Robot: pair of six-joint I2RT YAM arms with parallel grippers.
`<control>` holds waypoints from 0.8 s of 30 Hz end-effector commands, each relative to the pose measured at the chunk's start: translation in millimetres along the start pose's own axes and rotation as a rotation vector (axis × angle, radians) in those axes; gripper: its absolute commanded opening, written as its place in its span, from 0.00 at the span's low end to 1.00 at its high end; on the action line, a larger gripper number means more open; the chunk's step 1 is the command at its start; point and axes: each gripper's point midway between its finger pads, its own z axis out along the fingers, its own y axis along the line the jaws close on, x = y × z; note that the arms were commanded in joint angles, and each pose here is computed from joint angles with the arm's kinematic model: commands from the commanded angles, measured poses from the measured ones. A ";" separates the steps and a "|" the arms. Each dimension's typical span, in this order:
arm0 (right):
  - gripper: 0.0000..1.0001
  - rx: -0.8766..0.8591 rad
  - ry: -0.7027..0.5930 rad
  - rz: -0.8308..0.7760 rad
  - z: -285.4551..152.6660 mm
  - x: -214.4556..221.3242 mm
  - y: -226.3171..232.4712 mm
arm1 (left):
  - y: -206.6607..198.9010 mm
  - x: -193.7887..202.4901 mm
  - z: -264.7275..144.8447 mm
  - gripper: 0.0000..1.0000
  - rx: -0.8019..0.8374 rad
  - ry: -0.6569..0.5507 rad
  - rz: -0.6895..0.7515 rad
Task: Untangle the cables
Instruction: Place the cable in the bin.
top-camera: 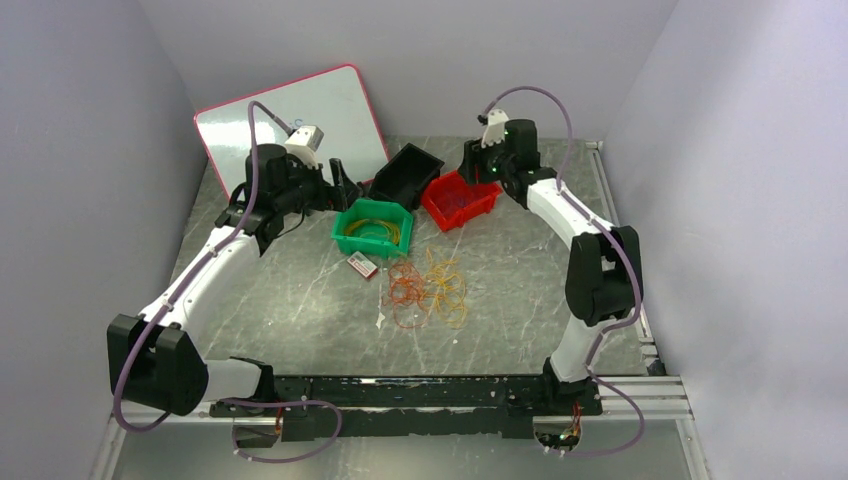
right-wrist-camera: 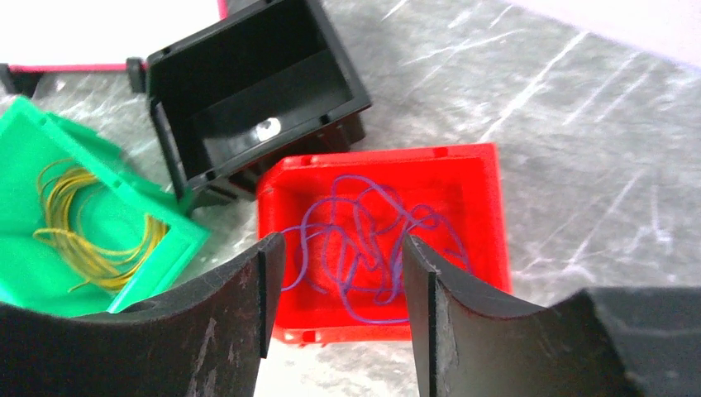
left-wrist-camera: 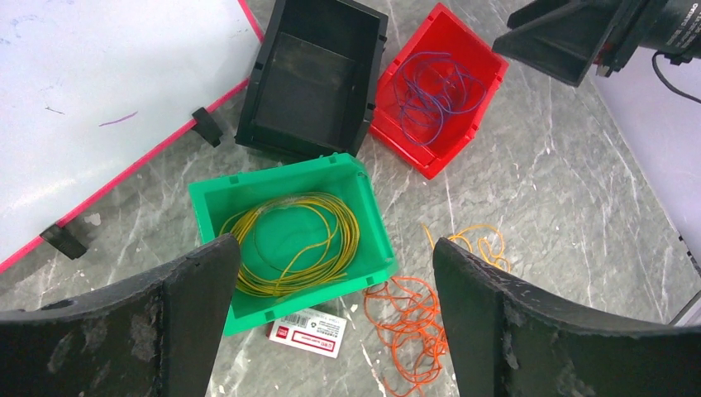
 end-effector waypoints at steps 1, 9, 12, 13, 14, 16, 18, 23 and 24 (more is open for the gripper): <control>0.56 -0.088 0.103 0.000 6.5 17.4 37.3 | -1.2 -4.4 2.0 0.91 0.025 -0.015 0.002; 0.51 -0.012 0.227 -0.055 21.0 48.5 53.4 | -1.0 -2.6 2.9 0.90 0.028 -0.006 0.002; 0.50 0.067 0.253 -0.105 24.5 51.5 39.2 | -0.7 -2.0 3.4 0.89 0.028 -0.001 0.004; 0.49 0.081 0.258 -0.118 26.9 49.9 35.8 | -0.7 -1.7 3.5 0.89 0.028 0.000 0.005; 0.49 0.086 0.270 -0.128 28.8 51.6 33.7 | -0.6 -1.5 3.6 0.89 0.028 0.001 0.005; 0.48 0.082 0.296 -0.139 32.0 55.3 32.6 | -0.8 -1.8 3.6 0.89 0.029 0.000 0.007; 0.48 0.065 0.315 -0.141 36.1 58.4 34.6 | -0.6 -1.8 3.7 0.89 0.028 0.000 0.007; 0.46 0.028 0.368 -0.132 47.4 74.7 37.8 | 0.4 -0.1 5.2 0.88 0.027 0.007 0.007; 0.44 0.025 0.372 -0.130 48.6 76.3 37.8 | 0.8 0.9 5.7 0.88 0.027 0.012 0.007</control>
